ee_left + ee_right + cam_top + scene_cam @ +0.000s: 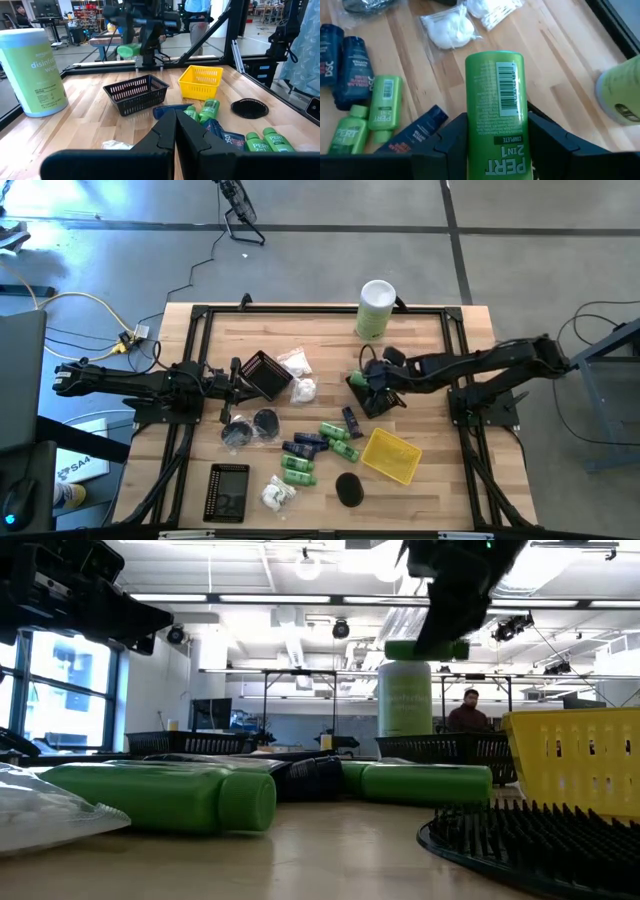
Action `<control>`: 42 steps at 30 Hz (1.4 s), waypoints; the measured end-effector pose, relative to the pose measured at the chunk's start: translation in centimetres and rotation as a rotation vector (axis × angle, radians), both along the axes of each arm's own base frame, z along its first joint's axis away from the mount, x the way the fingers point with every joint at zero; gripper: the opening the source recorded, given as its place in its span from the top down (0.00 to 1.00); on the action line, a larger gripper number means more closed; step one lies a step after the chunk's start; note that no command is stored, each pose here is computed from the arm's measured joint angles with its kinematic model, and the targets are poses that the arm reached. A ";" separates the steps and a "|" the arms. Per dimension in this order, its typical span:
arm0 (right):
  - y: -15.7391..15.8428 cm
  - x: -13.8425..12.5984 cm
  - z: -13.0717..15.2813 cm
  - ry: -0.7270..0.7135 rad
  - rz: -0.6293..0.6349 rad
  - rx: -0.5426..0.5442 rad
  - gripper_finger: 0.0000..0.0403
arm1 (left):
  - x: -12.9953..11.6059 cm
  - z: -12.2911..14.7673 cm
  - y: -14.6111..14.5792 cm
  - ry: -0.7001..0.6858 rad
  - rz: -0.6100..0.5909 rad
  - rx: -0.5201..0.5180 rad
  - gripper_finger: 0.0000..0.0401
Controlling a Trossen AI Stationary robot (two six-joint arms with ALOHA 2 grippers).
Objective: Pick & Place Travel size toiletries
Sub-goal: Put the shampoo bottle into the top right black bin
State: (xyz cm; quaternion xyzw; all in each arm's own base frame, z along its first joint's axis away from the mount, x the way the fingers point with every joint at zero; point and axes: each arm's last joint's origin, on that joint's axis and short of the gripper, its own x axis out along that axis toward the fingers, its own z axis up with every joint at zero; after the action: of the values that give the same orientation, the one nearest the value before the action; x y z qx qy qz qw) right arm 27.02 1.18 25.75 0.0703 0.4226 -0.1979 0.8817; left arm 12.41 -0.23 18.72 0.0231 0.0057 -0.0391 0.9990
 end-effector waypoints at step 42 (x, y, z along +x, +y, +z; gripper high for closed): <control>-1.1 -2.6 -10.0 -0.122 -0.248 0.162 0.57 | 0.0 -0.1 0.0 0.010 0.000 0.000 1.00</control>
State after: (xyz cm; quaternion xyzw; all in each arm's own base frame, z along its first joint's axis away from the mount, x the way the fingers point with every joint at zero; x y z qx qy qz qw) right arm 24.39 0.08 15.78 0.2046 0.3709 -0.2661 0.8659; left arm 12.40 -0.23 18.62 0.0229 0.0107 -0.0393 0.9989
